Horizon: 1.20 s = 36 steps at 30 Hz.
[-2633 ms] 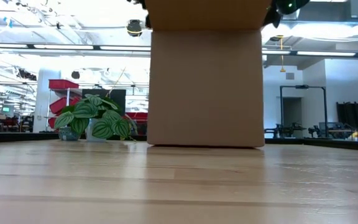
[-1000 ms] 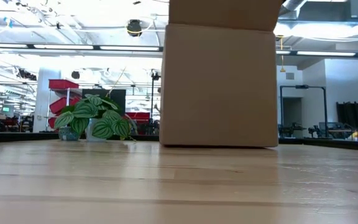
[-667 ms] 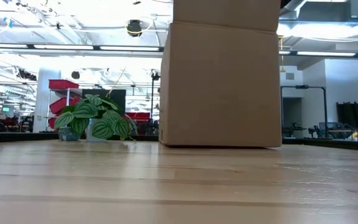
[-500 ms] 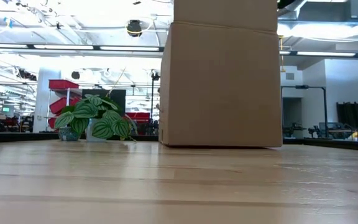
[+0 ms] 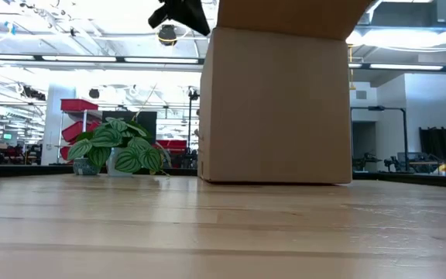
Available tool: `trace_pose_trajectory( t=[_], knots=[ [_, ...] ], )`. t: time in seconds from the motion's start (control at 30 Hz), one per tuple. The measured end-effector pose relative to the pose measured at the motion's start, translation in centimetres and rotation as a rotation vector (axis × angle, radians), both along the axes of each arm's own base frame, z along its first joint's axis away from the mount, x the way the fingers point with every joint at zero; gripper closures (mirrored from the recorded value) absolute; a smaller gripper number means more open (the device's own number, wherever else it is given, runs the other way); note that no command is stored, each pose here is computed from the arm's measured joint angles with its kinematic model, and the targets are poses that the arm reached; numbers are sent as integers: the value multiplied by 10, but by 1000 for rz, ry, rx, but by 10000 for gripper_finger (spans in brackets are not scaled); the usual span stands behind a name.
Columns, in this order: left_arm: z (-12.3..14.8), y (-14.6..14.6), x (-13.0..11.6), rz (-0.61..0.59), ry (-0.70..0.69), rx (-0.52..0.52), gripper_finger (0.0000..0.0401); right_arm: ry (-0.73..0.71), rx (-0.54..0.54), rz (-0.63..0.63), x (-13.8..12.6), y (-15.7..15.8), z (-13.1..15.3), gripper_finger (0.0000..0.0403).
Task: Wrap mug
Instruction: Close the cardboard box
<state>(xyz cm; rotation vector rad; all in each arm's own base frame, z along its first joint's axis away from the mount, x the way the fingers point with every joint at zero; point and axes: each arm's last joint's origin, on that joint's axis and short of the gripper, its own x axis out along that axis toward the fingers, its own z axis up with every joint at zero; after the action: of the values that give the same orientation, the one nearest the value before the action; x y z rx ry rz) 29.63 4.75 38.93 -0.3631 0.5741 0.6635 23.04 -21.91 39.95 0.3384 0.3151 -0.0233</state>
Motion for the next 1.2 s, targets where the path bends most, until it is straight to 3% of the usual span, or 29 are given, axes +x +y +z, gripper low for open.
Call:
trace_pose_trajectory(
  t=[0.17, 0.27, 0.37, 0.47, 0.6, 0.73, 0.9, 1.2],
  knots=[
    [8, -8, -9, -65, -9, -69, 401, -83, -12, 107, 20, 9, 4, 403],
    [12, -18, -24, -145, 24, -223, 401, -139, -41, 155, 42, 12, 2, 403],
    [0, -34, -29, -238, 104, -399, 401, -155, -52, 164, 55, 5, -5, 403],
    [-25, -55, -15, -346, 123, -475, 401, -145, -44, 144, 66, -11, -15, 403],
    [-58, -68, 12, -375, -23, -485, 401, -116, -13, 119, 72, -34, -26, 403],
    [-70, -63, 31, -284, -226, -418, 401, -35, 31, 139, 74, -45, -49, 403],
    [-53, -48, 41, -202, -453, -295, 401, 58, 33, 153, 66, -48, -63, 403],
    [-31, -30, 38, -39, -645, -187, 401, 96, 61, 142, 60, -49, -67, 403]
  ],
)
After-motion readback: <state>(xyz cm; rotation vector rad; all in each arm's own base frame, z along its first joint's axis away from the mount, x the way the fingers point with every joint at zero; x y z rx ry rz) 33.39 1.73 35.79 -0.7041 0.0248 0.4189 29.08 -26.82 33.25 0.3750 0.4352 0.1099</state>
